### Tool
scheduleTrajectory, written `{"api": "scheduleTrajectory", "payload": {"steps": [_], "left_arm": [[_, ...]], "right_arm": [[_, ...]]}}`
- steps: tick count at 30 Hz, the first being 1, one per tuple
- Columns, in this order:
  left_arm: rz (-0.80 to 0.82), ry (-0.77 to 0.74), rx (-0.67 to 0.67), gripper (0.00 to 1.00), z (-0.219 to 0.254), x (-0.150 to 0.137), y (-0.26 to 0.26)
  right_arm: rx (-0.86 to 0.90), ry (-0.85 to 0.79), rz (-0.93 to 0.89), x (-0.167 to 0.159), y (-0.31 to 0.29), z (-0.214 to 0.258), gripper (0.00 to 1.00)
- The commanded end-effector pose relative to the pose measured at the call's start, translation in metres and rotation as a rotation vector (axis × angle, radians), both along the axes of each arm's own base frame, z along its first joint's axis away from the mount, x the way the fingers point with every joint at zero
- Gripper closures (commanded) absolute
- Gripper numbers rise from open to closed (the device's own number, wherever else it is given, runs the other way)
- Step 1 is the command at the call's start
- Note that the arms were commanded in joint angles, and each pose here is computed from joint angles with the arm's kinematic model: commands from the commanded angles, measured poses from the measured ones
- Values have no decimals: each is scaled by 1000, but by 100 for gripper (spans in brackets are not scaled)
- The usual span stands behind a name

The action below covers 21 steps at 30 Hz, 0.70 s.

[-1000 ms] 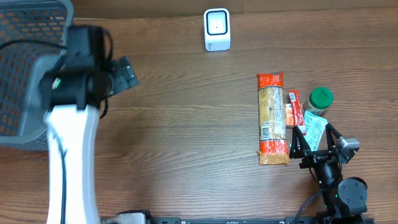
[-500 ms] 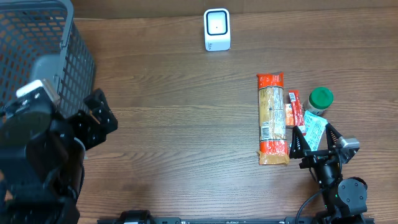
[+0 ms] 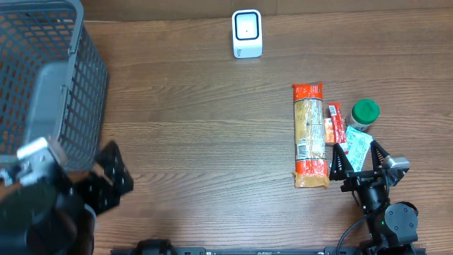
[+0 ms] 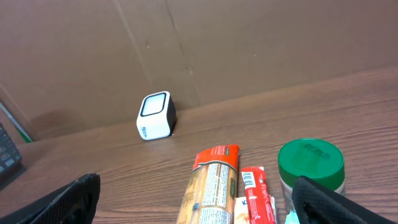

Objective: Scan the item barcode

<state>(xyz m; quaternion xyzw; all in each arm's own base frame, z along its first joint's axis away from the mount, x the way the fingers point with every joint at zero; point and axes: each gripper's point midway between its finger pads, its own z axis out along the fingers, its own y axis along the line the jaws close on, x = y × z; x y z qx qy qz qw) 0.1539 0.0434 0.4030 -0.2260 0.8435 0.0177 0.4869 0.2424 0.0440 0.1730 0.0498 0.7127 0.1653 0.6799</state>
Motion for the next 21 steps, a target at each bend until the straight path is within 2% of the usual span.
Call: {"api": "scheduleTrajectory", "payload": {"steps": [1, 5, 9, 14, 18, 21], "left_arm": [[7, 15, 23, 0, -14, -14, 3], [7, 41, 22, 0, -41, -25, 2], [7, -15, 14, 0, -63, -16, 2], [-43, -210, -33, 0, -75, 19, -9], [-148, -459, -60, 0, -59, 46, -26], [-215, -660, -55, 0, -39, 54, -36]], "right_arm": [[-4, -2, -1, 0, 0, -2, 0], [-4, -2, -1, 0, 0, -2, 0], [-4, -2, -1, 0, 0, -2, 0], [-4, -2, -1, 0, 0, -2, 0], [-4, -2, -1, 0, 0, -2, 0], [-4, -2, -1, 0, 0, -2, 0]]}}
